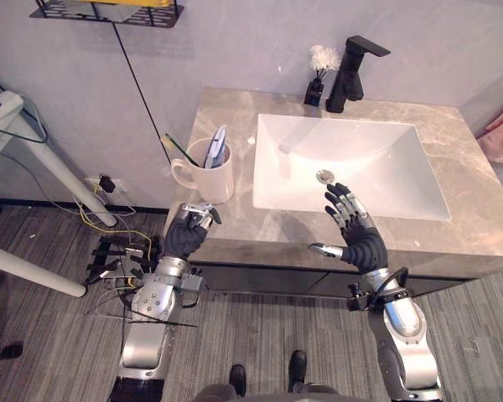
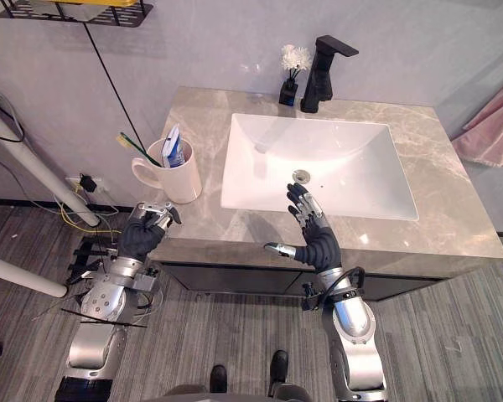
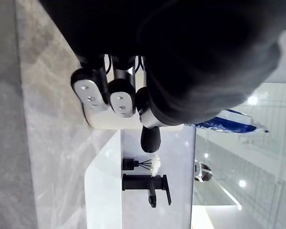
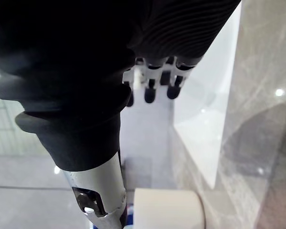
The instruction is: Organize washtable
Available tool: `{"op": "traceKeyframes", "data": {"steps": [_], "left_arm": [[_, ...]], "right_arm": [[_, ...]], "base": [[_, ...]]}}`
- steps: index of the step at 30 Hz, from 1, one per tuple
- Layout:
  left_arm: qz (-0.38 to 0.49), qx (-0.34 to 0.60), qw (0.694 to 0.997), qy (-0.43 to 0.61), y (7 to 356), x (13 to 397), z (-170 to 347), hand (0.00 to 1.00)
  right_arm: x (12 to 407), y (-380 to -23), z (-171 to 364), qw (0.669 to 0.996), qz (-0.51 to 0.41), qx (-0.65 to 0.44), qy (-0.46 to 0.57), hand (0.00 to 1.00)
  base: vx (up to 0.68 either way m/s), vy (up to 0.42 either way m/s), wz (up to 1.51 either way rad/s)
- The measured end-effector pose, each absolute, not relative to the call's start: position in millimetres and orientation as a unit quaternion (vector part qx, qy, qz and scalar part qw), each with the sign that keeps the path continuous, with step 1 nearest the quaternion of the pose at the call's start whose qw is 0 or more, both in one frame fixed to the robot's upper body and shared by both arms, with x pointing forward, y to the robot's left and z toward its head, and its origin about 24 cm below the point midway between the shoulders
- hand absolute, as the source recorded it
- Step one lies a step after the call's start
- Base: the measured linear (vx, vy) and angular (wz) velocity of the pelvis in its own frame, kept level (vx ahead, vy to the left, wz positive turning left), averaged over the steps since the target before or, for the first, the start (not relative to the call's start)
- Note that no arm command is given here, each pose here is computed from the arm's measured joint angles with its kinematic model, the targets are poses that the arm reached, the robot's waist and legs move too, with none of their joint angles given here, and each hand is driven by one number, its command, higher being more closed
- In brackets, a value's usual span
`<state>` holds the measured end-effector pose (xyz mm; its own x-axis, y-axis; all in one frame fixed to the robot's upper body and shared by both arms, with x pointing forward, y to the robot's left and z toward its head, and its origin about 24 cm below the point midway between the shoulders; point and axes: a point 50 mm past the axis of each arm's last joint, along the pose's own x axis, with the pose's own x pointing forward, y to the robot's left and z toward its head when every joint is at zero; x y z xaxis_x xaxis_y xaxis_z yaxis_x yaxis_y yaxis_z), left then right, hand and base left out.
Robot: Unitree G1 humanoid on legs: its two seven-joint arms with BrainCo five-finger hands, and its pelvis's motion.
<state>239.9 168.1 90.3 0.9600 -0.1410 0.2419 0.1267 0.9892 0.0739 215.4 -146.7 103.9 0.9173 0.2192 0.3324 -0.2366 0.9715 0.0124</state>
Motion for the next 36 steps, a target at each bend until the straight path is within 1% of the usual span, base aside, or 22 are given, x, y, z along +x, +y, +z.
{"op": "traceKeyframes", "data": {"steps": [9,20,25,30,36], "left_arm": [[-0.067,0.069,0.989,-0.115,171.1,250.7,89.0,1.0],[-0.059,0.12,0.982,-0.135,181.6,267.0,103.8,1.0],[-0.043,0.125,0.981,-0.144,187.7,270.9,109.3,1.0],[-0.039,0.158,0.975,-0.151,192.3,278.3,116.4,1.0],[-0.026,0.159,0.973,-0.166,194.7,285.9,125.5,1.0]], "right_arm": [[215.7,-147.4,104.9,0.979,0.114,0.027,-0.169,0.0],[216.0,-148.3,105.4,0.979,0.113,0.026,-0.17,0.0],[216.4,-149.2,106.3,0.978,0.114,0.022,-0.172,0.0],[217.0,-151.3,107.3,0.978,0.11,0.021,-0.174,0.0],[217.1,-153.1,107.5,0.979,0.107,0.02,-0.174,0.0]], "base": [[0.0,0.0,0.0],[0.01,0.005,-0.04],[0.02,0.003,-0.07],[0.0,0.0,-0.01],[0.0,0.0,-0.01]]}}
